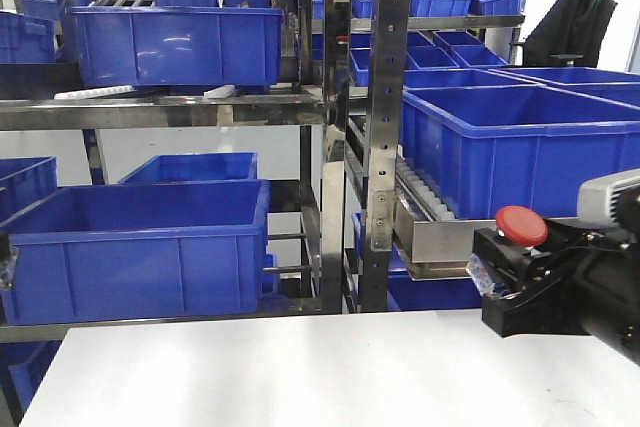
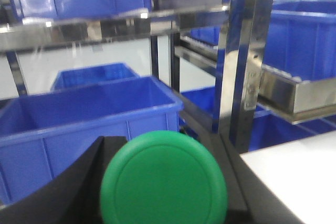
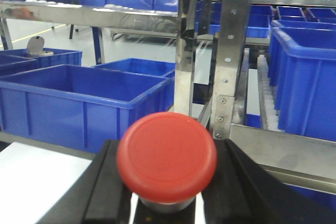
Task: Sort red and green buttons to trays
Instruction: 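Lift both held buttons up off the table, then drive the base to the shelf with green and red trays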
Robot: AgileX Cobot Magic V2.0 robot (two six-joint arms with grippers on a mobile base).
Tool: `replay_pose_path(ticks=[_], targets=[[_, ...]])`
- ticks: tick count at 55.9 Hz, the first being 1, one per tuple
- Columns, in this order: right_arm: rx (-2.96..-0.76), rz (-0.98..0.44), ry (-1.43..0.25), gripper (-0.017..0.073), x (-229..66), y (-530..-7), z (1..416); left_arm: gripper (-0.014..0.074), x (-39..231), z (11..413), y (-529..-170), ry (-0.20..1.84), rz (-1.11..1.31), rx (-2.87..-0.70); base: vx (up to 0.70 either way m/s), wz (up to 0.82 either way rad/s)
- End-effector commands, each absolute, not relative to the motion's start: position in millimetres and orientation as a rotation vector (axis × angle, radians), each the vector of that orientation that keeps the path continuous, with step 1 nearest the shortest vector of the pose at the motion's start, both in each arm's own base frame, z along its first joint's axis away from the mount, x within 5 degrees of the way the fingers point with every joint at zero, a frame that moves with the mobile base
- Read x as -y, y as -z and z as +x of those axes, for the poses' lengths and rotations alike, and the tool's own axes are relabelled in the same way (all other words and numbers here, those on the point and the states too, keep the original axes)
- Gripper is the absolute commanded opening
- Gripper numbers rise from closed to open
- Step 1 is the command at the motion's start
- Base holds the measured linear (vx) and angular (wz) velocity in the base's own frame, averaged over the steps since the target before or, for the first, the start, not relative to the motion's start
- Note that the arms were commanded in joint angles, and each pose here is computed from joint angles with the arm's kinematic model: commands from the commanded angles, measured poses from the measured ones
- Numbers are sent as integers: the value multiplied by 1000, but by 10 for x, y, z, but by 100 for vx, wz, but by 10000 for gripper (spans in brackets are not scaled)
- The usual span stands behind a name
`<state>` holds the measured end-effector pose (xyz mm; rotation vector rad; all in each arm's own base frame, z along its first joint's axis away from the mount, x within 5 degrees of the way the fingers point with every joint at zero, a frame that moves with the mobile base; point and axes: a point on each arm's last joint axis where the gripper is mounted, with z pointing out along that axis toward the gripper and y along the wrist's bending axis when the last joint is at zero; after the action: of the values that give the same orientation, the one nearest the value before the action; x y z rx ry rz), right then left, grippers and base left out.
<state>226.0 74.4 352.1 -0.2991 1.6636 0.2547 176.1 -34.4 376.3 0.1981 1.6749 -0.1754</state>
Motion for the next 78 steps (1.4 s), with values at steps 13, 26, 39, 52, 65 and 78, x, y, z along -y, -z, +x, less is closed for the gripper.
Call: replay_pose_path(ticks=[13, 26, 39, 52, 65, 78], targets=[[-1535, -295, -293, -9, -742, -3790, 2174, 1, 331, 1717, -3935, 176, 175, -1598, 0, 0], [-1536, -295, -292, -9, -742, -3789, 2174, 3, 331, 1720, -3931, 176, 175, -1600, 0, 0], [-1539, -294, -290, -9, -740, -3786, 2174, 3, 331, 1720, -3931, 176, 175, -1600, 0, 0], [-1539, -294, -290, -9, -740, -3786, 2174, 3, 331, 1720, -3931, 176, 175, -1600, 0, 0], [-1539, -294, -290, -9, -740, -3786, 2174, 3, 331, 1720, -3931, 176, 175, -1600, 0, 0], [-1539, -294, -290, -9, -740, -3786, 2174, 3, 331, 1720, -3931, 176, 175, -1600, -4, -2]])
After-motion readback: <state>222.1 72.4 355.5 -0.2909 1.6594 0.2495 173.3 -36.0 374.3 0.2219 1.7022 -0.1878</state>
